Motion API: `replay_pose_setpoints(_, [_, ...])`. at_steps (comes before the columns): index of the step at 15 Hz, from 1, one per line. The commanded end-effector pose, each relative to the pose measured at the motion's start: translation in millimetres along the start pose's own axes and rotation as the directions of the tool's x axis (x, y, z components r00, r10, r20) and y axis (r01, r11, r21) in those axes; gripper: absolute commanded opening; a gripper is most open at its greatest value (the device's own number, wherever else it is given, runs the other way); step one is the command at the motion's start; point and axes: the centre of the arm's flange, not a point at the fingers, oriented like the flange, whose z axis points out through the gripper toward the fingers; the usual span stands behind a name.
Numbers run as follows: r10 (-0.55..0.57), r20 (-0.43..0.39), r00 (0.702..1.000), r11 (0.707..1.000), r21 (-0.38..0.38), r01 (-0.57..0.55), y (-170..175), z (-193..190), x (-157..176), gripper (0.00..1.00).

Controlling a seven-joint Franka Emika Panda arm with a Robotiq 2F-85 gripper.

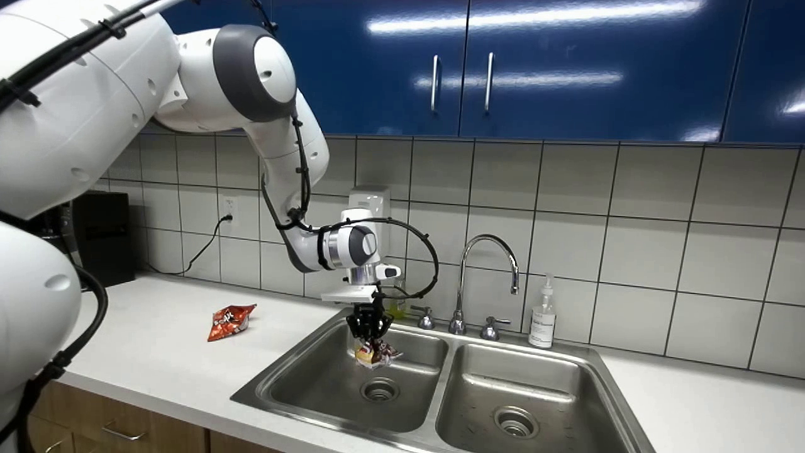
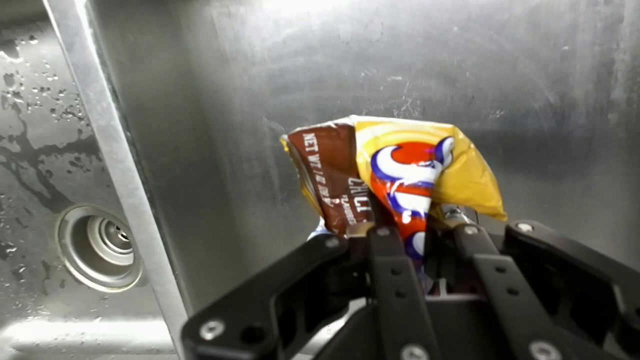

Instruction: Remove the packet from the sink

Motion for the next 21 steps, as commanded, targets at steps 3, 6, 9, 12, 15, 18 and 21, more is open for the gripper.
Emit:
replay_pose_setpoints(3, [-0.119, 0.009, 0.993, 0.993, 0.004, 0.119, -3, -43, -66, 0.02])
replay_pose_setpoints(6, [-0.188, -0.004, 0.982, 0.982, 0.005, 0.188, -24, -60, -87, 0.02])
replay_pose_setpoints(9, [-0.278, -0.034, 0.960, 0.961, -0.007, 0.277, -56, -77, -112, 0.02])
replay_pose_setpoints(12, [-0.367, -0.063, 0.928, 0.930, -0.011, 0.367, -92, -92, -141, 0.02])
replay_pose_setpoints(15, [-0.445, -0.078, 0.892, 0.895, -0.014, 0.446, -124, -103, -170, 0.02])
replay_pose_setpoints(18, [-0.503, -0.086, 0.860, 0.864, -0.017, 0.503, -156, -109, -192, 0.02])
replay_pose_setpoints(21, [-0.546, -0.092, 0.833, 0.838, -0.027, 0.546, -184, -113, -208, 0.02])
